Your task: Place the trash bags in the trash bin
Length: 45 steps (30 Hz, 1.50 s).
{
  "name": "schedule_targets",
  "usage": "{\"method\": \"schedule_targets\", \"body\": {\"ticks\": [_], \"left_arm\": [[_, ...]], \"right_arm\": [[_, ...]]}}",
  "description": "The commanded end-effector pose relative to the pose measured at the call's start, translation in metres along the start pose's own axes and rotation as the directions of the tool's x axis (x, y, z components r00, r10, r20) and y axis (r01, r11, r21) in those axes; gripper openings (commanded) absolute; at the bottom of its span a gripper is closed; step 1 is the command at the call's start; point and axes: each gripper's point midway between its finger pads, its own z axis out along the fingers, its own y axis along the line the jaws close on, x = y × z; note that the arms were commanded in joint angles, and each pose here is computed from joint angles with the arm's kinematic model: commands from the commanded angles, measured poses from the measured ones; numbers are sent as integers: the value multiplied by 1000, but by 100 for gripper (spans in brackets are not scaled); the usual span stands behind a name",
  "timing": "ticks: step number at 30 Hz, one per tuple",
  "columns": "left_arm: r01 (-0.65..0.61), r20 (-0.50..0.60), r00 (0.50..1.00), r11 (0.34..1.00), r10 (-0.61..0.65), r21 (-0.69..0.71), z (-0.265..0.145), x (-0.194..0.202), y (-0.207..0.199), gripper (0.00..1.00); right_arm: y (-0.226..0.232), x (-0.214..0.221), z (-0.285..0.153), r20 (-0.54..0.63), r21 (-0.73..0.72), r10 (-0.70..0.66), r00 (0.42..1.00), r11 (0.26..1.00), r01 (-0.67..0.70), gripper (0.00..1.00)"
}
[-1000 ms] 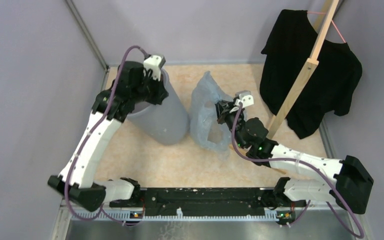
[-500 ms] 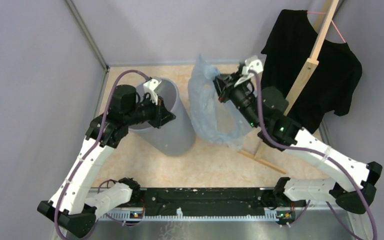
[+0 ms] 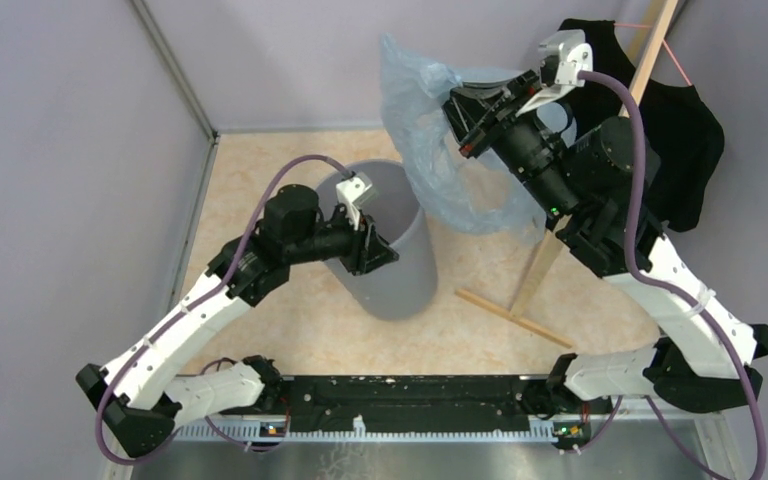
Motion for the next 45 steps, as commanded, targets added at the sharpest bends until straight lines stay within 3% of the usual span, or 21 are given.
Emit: {"method": "schedule_targets", "body": {"ticks": [1, 3, 5, 10, 16, 21, 26, 31, 36, 38, 41, 45], "left_arm": [[-1, 16, 1000, 1000, 1, -4, 5, -2, -2, 48], [-7, 34, 999, 1000, 7, -15, -1, -4, -2, 64], [-11, 60, 998, 1000, 12, -23, -8, -9, -4, 73], [-6, 86, 996, 1000, 4, 20, -24, -17, -20, 81], [-6, 108, 994, 1000, 8, -21, -46, -22, -23, 86], [-46, 235, 969, 993, 71, -110, -88, -43, -25, 91], [-32, 402, 909, 980, 110, -195, -140, -67, -30, 96], [-22, 529, 836, 973, 143, -229, -184, -83, -39, 98], [-36, 590, 791, 976, 161, -217, -211, -95, -53, 97], [-45, 595, 787, 977, 162, -207, -216, -99, -59, 97], [-60, 586, 794, 980, 160, -187, -215, -105, -65, 97], [-57, 540, 830, 985, 138, -165, -198, -107, -64, 98]], "right_arm": [[13, -26, -4, 52, -79, 58, 997, 995, -54, 0], [12, -29, -6, 60, -76, 60, 996, 996, -56, 0], [11, -39, -10, 80, -73, 60, 995, 996, -54, 0], [16, -74, -18, 151, -113, 89, 984, 991, -73, 0], [46, -90, -16, 166, -266, 193, 967, 953, -144, 0], [80, -90, -14, 135, -442, 383, 914, 849, -290, 0], [101, -95, -16, 33, -558, 631, 775, 655, -510, 0], [80, -88, -20, 22, -466, 772, 635, 569, -677, 0], [34, -79, -42, 168, -376, 870, 463, 490, -786, 0], [10, -65, -48, 251, -296, 870, 423, 486, -823, 0], [-28, -31, -57, 369, -129, 831, 417, 489, -862, 0], [-65, 9, -77, 465, 80, 713, 525, 556, -827, 0]]}}
